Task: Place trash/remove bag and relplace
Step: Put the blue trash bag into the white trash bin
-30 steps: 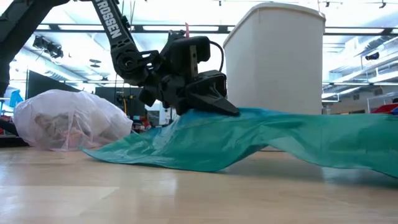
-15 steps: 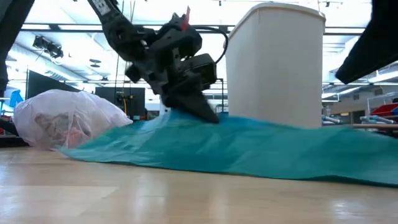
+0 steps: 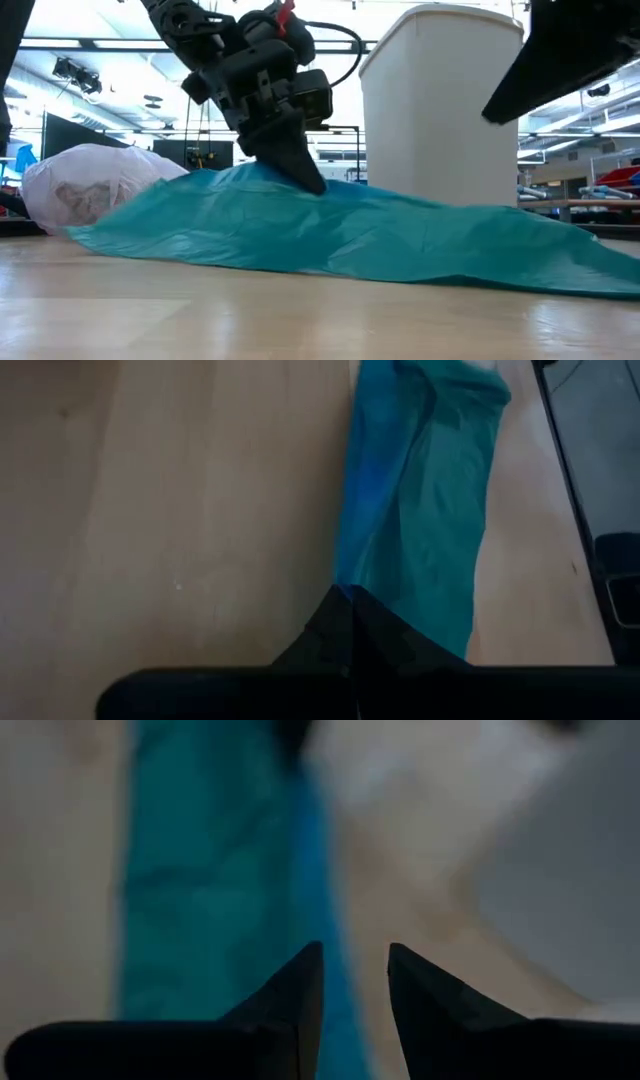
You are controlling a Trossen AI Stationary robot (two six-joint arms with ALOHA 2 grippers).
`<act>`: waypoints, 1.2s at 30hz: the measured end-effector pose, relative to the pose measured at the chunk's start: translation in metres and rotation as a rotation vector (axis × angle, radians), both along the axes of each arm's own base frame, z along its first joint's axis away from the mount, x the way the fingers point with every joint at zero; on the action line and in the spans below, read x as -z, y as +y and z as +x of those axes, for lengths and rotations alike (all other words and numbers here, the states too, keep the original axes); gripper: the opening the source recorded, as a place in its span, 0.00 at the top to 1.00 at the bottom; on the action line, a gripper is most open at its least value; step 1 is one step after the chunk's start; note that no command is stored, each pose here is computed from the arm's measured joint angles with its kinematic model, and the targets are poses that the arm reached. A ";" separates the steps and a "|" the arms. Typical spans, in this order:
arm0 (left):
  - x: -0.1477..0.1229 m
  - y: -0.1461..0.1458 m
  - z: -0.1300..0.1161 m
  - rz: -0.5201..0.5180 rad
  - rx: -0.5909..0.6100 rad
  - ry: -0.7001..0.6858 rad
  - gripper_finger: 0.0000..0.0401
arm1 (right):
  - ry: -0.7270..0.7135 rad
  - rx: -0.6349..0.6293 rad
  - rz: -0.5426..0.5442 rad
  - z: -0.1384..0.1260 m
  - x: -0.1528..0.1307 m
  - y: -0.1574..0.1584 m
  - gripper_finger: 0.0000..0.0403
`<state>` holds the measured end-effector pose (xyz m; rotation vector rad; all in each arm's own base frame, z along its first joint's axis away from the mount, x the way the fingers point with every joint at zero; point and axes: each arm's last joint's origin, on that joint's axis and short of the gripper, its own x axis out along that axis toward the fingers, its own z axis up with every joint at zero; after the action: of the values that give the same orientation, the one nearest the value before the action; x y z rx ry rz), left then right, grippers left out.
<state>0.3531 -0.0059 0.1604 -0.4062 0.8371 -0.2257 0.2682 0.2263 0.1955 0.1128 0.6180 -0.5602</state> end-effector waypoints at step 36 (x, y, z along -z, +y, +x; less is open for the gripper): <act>-0.006 -0.007 0.006 -0.011 0.001 -0.077 1.00 | 0.083 -0.359 0.027 0.087 0.013 -0.042 0.75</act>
<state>0.3587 -0.0131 0.1666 -0.4048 0.7610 -0.2459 0.3554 0.1838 0.1823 0.0021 0.7075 -0.2097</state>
